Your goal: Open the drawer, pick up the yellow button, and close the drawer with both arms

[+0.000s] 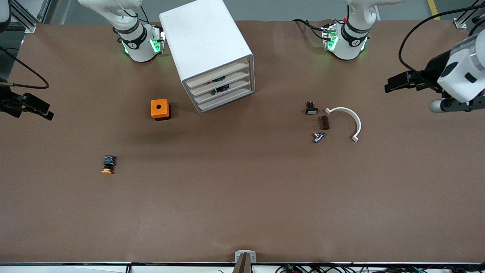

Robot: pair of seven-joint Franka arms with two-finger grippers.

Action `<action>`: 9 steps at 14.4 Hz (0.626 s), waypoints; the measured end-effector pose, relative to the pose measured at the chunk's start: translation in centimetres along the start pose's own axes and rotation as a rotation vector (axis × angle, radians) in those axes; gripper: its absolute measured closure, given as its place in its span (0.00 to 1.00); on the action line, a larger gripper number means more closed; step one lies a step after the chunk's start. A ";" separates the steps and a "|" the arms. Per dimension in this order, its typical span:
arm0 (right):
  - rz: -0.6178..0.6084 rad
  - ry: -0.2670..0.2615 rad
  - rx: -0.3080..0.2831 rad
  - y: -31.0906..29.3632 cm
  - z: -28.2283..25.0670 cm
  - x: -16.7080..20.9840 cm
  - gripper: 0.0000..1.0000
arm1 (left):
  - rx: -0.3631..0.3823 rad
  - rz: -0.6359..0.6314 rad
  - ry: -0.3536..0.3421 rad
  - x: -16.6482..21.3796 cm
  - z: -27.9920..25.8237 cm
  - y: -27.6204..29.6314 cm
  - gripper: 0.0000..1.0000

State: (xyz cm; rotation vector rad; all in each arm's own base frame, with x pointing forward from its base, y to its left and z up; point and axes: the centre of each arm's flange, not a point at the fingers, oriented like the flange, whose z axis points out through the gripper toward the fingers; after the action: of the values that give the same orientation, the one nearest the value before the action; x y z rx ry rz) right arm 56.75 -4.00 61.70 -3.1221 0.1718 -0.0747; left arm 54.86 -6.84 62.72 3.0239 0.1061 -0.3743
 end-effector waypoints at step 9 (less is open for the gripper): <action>0.000 0.000 0.000 0.0 -0.1 -0.3 0.00 | 0.067 0.004 0.068 -1.4 3.4 -3.9 0.00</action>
State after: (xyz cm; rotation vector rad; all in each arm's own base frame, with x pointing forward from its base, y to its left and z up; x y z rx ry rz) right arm 56.48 -3.96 61.79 -3.1218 0.1712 -0.0751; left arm 52.40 -3.35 59.45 3.1034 0.0947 -0.2801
